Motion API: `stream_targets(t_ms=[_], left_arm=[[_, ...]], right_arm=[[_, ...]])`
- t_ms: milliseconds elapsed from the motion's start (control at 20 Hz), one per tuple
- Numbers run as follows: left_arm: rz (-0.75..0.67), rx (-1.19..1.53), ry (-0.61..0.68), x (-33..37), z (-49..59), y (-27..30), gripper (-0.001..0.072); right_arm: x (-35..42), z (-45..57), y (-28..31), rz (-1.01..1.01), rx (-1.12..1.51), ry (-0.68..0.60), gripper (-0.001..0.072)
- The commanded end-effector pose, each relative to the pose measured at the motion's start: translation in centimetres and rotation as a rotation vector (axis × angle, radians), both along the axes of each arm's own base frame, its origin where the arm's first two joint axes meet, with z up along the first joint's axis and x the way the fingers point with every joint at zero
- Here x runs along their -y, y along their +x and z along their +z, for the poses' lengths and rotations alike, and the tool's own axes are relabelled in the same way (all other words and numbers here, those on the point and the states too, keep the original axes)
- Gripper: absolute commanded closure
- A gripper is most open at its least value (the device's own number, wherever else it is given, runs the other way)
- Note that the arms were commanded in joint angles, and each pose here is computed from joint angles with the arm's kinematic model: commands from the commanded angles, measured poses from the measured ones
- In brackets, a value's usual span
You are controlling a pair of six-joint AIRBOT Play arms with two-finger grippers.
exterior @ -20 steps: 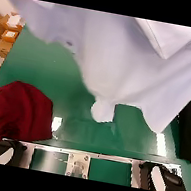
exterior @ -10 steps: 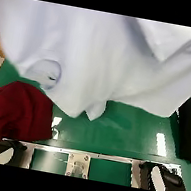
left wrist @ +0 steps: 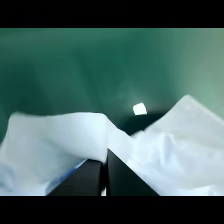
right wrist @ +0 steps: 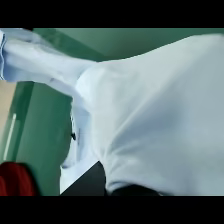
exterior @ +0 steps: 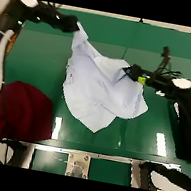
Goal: Fold the shirts.
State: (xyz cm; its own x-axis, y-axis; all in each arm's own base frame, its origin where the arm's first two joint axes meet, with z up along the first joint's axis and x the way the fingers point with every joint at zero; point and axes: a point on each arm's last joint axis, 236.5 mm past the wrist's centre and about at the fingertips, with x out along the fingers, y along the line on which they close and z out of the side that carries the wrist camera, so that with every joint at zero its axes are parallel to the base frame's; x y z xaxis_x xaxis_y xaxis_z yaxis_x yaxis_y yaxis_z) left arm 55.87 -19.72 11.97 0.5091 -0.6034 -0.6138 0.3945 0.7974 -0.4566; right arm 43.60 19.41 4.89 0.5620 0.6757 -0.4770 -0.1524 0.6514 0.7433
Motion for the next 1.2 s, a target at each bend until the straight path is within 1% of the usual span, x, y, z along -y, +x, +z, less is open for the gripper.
stream_targets(t_ms=[0,50,100,150,200,250,350,450,500,650,700,750,850,950,1050,1150], left_arm=[[0.003,-0.115,-0.002,0.4,-5.7,0.7,0.066],[-0.003,-0.126,-0.002,-0.6,-4.6,0.2,0.042],[0.001,-0.165,-0.009,-1.7,-3.7,-0.5,0.0219],[0.013,-0.222,-0.02,-3.2,-2.7,-1.7,0.0197],[0.012,-0.266,-0.016,-4.5,-2.1,-2.9,0.0197],[-0.008,-0.316,-0.002,-5.6,-2.0,-4.6,0.0197],[-0.034,-0.439,0.027,-6.7,-2.6,-8.0,0.0198],[-0.045,-0.54,0.089,-7.4,-4.1,-11.4,0.0207],[-0.038,-0.581,0.095,-7.4,-5.0,-13.0,0.0207],[0.015,-0.661,0.075,-7.1,-8.5,-18.0,0.0206],[0.042,-0.694,0.069,-7.2,-10.3,-20.2,0.0206],[0.065,-0.73,0.056,-7.1,-12.1,-22.4,0.0206],[0.105,-0.787,0.005,-6.4,-15.3,-26.0,0.0206],[0.125,-0.821,-0.078,-4.8,-17.7,-28.4,0.0206],[0.13,-0.843,-0.092,-3.1,-20.4,-30.6,0.0206],[0.164,-0.788,-0.086,-1.5,-22.1,-30.4,0.0206]], right_arm=[[-2.0,-5.8,1.0,0.123,-0.165,0.056,0.068],[-0.9,-4.6,1.5,0.136,-0.16,0.083,0.0582],[0.7,-3.2,1.9,0.137,-0.148,0.107,0.0511],[2.9,-1.8,2.2,0.131,-0.136,0.131,0.0479],[5.5,-0.6,2.1,0.113,-0.129,0.152,0.0439],[7.9,0.0,1.7,0.1,-0.13,0.16,0.0424],[12.8,-0.3,-0.6,0.07,-0.195,0.136,0.0424],[17.3,-2.3,-3.7,-0.011,-0.283,0.073,0.0424],[19.6,-3.4,-5.0,-0.071,-0.313,0.048,0.0424],[25.3,-5.6,-7.3,-0.292,-0.36,0.084,0.0416],[26.1,-6.5,-8.2,-0.333,-0.389,0.11,0.0353],[26.6,-7.4,-9.1,-0.363,-0.416,0.131,0.0313],[26.1,-9.3,-10.4,-0.388,-0.466,0.157,0.0313],[25.5,-11.0,-11.1,-0.408,-0.498,0.152,0.0313],[24.8,-11.9,-11.4,-0.408,-0.518,0.146,0.0313],[24.1,-12.4,-11.5,-0.395,-0.526,0.137,0.0313]])
